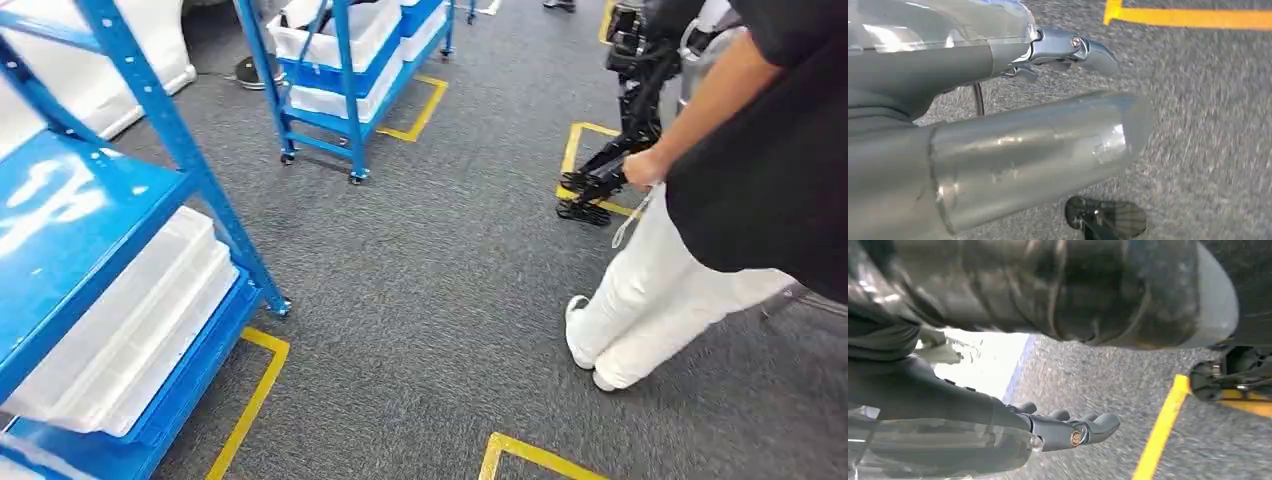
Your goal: Take the parts from the cabinet and place them on the table.
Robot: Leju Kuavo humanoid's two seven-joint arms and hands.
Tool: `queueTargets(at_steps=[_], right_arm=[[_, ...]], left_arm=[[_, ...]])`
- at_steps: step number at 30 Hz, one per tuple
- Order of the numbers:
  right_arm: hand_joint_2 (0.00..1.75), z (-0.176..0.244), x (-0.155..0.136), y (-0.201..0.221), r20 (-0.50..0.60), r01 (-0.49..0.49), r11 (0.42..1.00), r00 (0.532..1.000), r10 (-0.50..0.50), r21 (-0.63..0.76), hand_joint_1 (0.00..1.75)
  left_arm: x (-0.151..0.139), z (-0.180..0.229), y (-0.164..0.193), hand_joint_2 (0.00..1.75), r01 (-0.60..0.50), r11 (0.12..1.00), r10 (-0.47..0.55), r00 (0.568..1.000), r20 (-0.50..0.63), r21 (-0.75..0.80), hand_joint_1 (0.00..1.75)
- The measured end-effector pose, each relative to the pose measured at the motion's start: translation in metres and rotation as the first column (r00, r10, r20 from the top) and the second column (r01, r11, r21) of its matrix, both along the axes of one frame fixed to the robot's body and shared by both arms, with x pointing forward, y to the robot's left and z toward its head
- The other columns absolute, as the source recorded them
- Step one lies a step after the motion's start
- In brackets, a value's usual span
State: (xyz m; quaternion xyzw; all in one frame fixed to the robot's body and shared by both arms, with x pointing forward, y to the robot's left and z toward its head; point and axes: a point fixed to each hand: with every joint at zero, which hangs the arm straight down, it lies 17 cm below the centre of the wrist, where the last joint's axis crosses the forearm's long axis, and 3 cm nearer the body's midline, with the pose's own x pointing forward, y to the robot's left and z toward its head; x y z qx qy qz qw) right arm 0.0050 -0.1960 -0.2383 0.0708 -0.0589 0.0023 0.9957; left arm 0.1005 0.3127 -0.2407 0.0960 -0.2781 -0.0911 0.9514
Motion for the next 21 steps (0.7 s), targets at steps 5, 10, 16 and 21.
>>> queueTargets(at_steps=[5, 10, 16, 21], right_arm=[[0.00, -0.001, 0.003, -0.005, 0.005, 0.004, 1.000, 1.000, -0.004, -0.012, 0.00], [0.00, -0.002, 0.000, 0.000, -0.005, 0.002, 1.000, 1.000, -0.002, -0.001, 0.00], [0.00, -0.005, 0.002, -0.002, -0.001, -0.004, 1.000, 1.000, 0.004, -0.006, 0.00], [0.00, -0.007, 0.010, -0.001, 0.012, -0.003, 1.000, 1.000, 0.003, -0.006, 0.00]], left_arm=[[-0.003, -0.001, -0.004, 0.00, 0.001, 1.000, -0.001, 1.000, -0.005, -0.009, 0.00], [0.002, 0.000, 0.001, 0.00, 0.000, 1.000, 0.000, 1.000, 0.003, -0.001, 0.00], [-0.003, -0.001, 0.002, 0.00, 0.001, 1.000, -0.001, 1.000, -0.007, -0.005, 0.00], [-0.004, -0.001, 0.003, 0.00, 0.000, 1.000, 0.000, 1.000, -0.011, -0.005, 0.00]])
